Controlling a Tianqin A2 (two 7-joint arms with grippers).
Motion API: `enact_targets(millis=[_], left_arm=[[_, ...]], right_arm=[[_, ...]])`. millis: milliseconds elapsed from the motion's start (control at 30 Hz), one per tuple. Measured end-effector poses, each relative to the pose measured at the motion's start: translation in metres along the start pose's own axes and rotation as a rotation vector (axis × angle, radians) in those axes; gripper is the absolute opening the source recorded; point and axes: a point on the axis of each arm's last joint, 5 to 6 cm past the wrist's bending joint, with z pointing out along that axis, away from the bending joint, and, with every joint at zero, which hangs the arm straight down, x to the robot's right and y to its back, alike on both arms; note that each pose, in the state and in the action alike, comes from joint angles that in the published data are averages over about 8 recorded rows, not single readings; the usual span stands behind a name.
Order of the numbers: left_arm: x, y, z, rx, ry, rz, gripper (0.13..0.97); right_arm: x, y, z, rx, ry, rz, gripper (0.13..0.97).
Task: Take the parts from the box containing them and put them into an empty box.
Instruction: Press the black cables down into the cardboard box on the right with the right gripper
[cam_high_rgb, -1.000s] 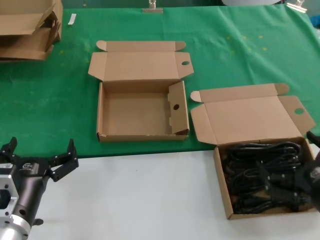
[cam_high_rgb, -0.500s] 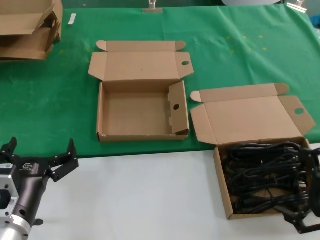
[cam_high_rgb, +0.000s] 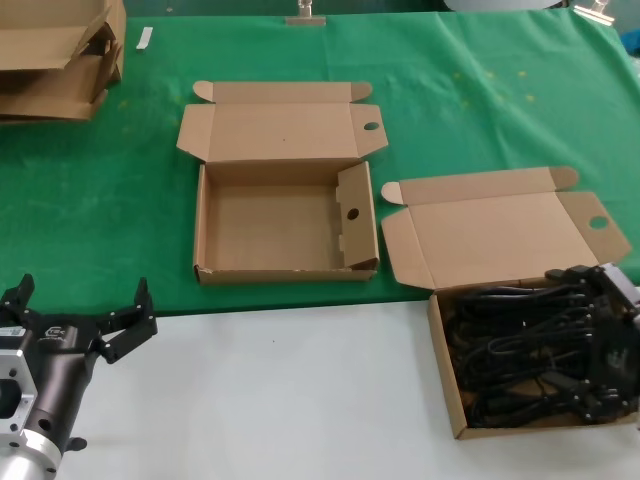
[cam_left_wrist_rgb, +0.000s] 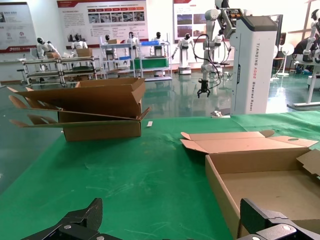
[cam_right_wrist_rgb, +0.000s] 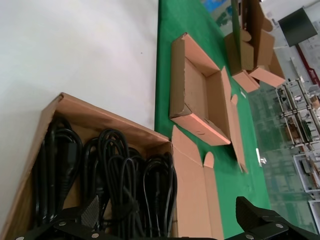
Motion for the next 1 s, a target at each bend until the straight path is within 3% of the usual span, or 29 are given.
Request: enact_targets(millis=[533, 833, 1000], left_arm=[[0.0, 0.0, 0.0, 0.0, 0.0, 0.0, 0.966], [0.0, 0.0, 0.0, 0.0, 0.0, 0.0, 0.966], [0.0, 0.0, 0.0, 0.0, 0.0, 0.0, 0.966]], right_arm=[[0.005, 0.002, 0.033, -0.003, -0.015, -0.048, 0.96], [0.002, 0.004, 0.028, -0.006, -0.035, -0.058, 0.9], [-0.001, 0.008, 0.026, -0.013, -0.043, -0.058, 0.822]])
